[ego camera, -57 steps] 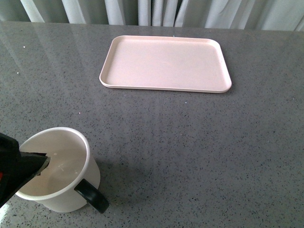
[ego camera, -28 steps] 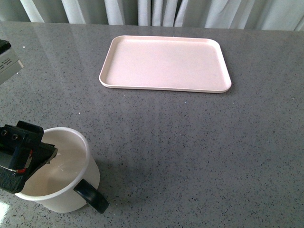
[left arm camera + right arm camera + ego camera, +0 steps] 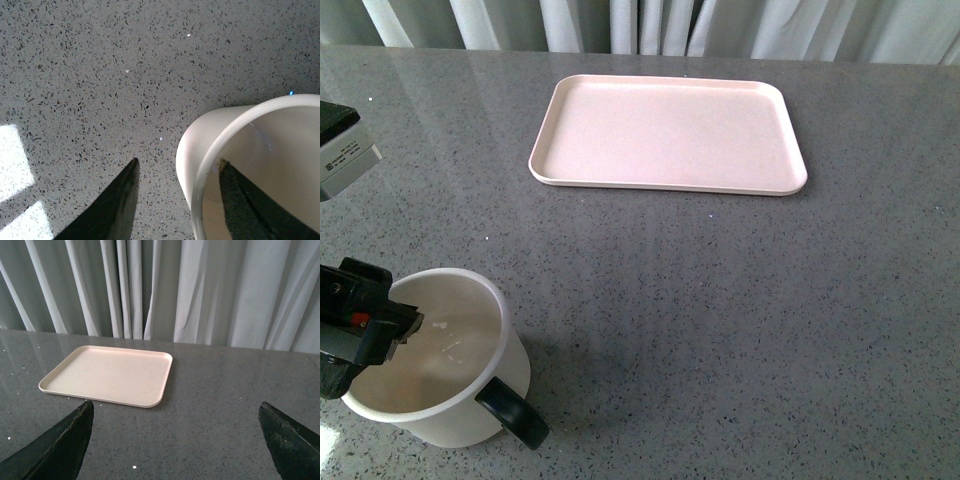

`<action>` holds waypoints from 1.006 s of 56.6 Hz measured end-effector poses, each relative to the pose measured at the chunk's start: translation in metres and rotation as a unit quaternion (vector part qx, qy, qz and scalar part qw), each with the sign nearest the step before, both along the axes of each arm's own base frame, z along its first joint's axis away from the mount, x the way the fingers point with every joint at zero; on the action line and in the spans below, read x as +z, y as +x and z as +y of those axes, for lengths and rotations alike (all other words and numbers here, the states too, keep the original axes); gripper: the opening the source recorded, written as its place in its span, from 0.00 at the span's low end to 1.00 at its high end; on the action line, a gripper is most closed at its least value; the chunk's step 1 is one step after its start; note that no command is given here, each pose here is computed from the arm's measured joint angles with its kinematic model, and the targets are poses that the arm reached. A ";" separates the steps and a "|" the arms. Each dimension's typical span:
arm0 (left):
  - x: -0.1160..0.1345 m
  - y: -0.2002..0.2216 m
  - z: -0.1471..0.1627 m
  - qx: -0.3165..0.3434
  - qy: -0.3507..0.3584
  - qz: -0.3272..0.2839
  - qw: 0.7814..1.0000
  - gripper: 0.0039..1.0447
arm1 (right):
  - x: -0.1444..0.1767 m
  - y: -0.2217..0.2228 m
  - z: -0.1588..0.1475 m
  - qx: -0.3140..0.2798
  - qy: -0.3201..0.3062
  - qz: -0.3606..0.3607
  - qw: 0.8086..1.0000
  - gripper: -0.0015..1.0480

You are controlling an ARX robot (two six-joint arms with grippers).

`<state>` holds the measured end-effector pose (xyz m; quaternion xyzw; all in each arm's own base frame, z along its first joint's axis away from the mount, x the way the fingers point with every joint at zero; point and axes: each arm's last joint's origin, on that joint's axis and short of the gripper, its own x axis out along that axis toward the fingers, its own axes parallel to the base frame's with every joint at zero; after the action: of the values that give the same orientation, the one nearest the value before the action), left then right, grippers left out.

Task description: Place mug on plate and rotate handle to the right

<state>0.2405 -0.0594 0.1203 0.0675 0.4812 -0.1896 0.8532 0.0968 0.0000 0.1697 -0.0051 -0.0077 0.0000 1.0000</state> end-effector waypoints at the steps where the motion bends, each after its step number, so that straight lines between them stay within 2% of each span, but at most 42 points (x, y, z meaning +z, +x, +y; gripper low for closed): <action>1: 0.000 0.000 0.000 0.000 0.000 0.000 1.000 0.41 | 0.000 0.000 0.000 0.000 0.000 0.000 1.000 0.91; 11: 0.000 -0.001 -0.001 -0.003 0.001 0.001 1.000 0.19 | 0.000 0.000 0.000 0.000 0.000 0.000 1.000 0.91; 17: 0.003 -0.003 -0.002 -0.005 0.002 0.005 1.000 0.01 | 0.000 0.000 0.000 0.000 0.000 0.000 1.000 0.91; 38: 0.037 0.007 -0.015 -0.012 0.003 -0.015 1.000 0.02 | 0.000 0.000 0.000 0.000 0.000 0.000 1.000 0.91; 47: 0.063 0.030 -0.045 -0.009 -0.023 -0.027 0.999 0.02 | 0.000 0.000 0.000 0.000 0.000 0.000 1.000 0.91; 57: 0.075 0.053 -0.079 -0.017 -0.032 -0.030 0.999 0.02 | 0.000 0.000 0.000 0.000 0.000 0.000 1.000 0.91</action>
<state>0.2931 -0.1389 0.1950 0.0537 0.4475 -0.2173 0.8658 0.0968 0.0000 0.1697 -0.0049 -0.0077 -0.0002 1.0000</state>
